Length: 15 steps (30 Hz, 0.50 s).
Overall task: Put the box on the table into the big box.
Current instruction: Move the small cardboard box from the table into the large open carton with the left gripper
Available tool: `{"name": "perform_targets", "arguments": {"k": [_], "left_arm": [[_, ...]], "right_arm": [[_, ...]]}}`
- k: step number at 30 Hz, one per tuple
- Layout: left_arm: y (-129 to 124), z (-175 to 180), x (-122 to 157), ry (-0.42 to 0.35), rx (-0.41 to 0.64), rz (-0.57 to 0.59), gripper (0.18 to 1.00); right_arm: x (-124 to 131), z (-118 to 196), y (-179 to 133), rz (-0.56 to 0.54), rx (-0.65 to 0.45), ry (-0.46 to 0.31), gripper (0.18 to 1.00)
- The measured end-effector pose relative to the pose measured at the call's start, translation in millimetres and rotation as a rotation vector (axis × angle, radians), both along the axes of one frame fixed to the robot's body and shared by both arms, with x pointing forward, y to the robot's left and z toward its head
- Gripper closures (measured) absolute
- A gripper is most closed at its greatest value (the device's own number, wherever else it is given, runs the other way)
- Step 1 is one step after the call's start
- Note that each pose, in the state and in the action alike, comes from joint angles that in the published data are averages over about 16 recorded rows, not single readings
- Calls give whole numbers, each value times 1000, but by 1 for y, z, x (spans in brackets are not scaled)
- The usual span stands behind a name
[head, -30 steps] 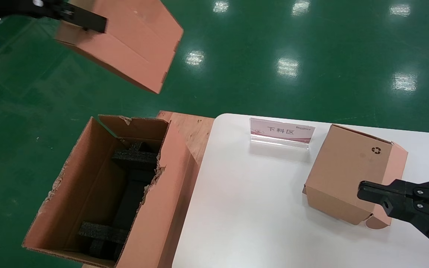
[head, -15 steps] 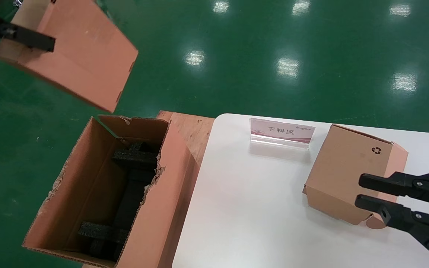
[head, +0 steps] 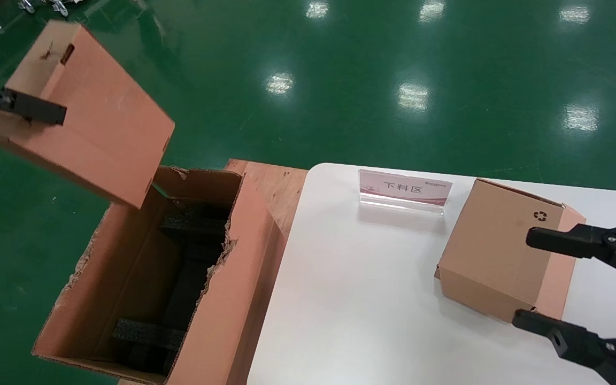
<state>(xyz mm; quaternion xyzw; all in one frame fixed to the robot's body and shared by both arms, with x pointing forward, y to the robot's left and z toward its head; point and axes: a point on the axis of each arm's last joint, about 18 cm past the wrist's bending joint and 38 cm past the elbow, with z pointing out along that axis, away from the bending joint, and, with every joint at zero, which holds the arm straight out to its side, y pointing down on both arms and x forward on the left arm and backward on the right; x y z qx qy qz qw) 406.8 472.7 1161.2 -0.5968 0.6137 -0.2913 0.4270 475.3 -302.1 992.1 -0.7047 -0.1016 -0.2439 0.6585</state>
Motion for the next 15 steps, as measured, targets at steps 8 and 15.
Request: {"name": "perform_targets", "arguments": {"k": [8,15], "left_arm": [[3,-17,8,117,-21,68,898],[3,-31,14,253,-36,124,901]], "right_arm": [[0,0,0,0,0,0,517],[0,0,0,0,0,0,387]]}}
